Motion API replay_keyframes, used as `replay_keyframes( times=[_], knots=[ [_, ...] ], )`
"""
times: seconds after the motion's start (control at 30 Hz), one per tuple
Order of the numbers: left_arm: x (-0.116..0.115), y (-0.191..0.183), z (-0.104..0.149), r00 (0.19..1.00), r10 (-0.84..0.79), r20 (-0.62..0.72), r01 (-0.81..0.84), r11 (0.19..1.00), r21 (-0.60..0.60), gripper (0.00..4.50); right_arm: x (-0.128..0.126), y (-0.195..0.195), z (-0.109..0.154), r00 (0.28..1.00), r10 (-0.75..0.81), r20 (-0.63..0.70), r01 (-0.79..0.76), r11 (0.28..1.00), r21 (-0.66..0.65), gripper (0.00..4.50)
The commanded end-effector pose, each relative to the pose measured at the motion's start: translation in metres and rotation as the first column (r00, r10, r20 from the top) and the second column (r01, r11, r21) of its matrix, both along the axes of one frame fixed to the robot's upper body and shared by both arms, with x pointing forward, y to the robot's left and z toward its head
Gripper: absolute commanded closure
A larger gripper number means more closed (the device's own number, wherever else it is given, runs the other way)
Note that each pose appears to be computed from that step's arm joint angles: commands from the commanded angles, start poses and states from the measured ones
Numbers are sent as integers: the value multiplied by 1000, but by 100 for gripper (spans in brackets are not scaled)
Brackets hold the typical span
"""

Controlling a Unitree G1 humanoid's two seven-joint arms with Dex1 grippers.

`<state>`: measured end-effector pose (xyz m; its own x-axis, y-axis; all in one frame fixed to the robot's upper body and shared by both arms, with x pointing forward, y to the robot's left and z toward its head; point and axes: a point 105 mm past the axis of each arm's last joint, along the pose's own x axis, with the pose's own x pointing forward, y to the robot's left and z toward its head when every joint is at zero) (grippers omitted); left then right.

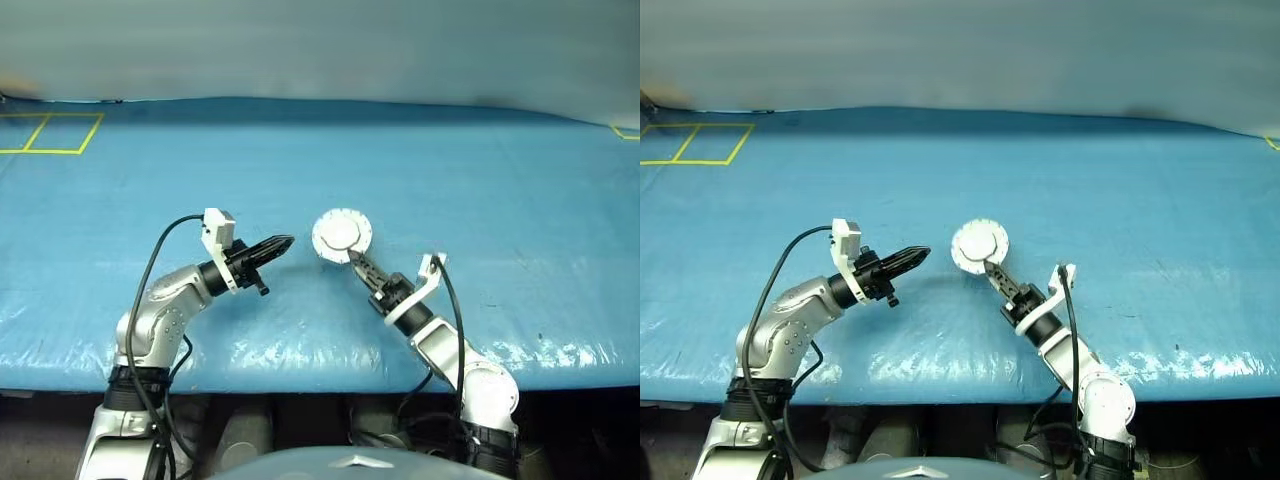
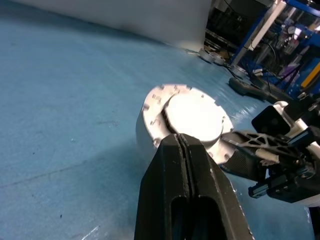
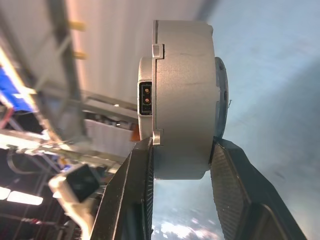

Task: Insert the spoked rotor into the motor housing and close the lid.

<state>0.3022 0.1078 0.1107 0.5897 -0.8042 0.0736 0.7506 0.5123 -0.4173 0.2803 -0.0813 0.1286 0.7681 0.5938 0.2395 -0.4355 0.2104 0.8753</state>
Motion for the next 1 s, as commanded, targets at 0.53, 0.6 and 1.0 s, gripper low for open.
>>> replay_keyframes(
  times=[0.53,0.6,1.0],
  knots=[
    [-34,-13,25,997,-55,51,69,939,-338,66,-18,34,55,968,210,138,-215,976,25,325],
    [-29,-12,27,998,-34,51,49,936,-349,3,-18,34,53,968,214,129,-217,976,12,325],
    [-2,-38,46,994,-109,24,104,832,-545,3,-19,34,48,973,209,98,-208,978,-13,325]
  ],
)
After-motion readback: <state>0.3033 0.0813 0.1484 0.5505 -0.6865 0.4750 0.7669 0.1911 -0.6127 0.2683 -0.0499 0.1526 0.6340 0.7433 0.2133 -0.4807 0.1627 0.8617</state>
